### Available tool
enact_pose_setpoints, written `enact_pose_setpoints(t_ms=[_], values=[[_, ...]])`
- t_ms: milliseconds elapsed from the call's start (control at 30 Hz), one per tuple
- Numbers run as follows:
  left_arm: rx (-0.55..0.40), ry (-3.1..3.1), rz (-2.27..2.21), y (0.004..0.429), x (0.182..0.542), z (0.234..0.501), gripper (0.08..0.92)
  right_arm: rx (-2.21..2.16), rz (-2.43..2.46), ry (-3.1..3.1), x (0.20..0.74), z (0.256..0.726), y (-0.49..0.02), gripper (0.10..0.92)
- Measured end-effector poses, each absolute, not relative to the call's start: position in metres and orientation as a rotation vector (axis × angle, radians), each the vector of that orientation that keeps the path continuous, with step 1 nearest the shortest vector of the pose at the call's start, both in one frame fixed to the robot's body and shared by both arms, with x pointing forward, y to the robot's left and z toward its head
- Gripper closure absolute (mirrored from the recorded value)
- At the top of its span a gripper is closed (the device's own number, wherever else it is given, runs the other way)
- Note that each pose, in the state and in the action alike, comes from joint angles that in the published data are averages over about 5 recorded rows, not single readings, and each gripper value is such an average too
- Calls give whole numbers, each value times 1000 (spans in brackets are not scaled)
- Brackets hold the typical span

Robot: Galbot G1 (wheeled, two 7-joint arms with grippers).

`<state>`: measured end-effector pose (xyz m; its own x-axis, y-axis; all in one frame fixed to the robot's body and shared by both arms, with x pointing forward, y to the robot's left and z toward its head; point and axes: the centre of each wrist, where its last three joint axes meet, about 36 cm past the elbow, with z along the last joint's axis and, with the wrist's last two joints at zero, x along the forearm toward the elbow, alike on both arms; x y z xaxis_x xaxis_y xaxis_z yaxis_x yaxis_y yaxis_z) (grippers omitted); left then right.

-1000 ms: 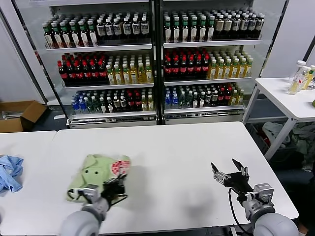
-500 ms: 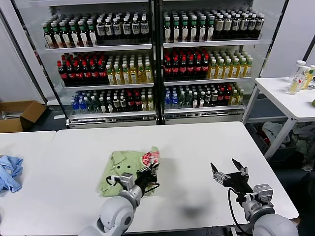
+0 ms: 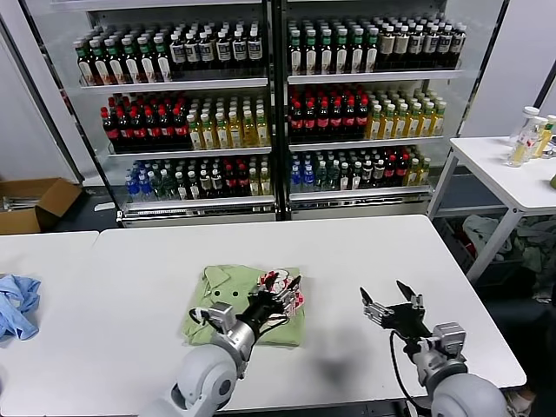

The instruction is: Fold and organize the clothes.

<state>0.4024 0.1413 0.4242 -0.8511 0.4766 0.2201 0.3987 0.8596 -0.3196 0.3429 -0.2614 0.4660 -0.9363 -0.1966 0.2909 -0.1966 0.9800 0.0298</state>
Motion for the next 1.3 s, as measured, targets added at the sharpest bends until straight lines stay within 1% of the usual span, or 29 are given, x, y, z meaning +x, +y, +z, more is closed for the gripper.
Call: enact_pose_setpoints(t_ms=[100, 233, 333, 500, 700, 800, 1000, 1300], values=[[-604, -2782, 383, 158, 399, 426, 291, 313, -44, -2823, 351, 457, -247, 200], [-486, -2835, 359, 190, 395, 426, 200, 345, -123, -2800, 366, 441, -222, 200], [-383, -2866, 332, 215, 391, 426, 180, 366, -178, -2777, 378, 429, -200, 199], [-241, -2910, 296, 248, 383, 428, 177, 392, -241, -2740, 397, 410, -162, 200], [-128, -2935, 268, 273, 376, 430, 177, 402, -270, -2702, 417, 394, -123, 208], [-93, -2940, 255, 280, 374, 431, 177, 389, -268, -2688, 426, 389, -111, 265], [-53, -2949, 240, 288, 371, 432, 177, 358, -251, -2663, 438, 383, -98, 437], [-32, -2949, 226, 294, 368, 432, 177, 323, -180, -2663, 454, 381, -96, 697]])
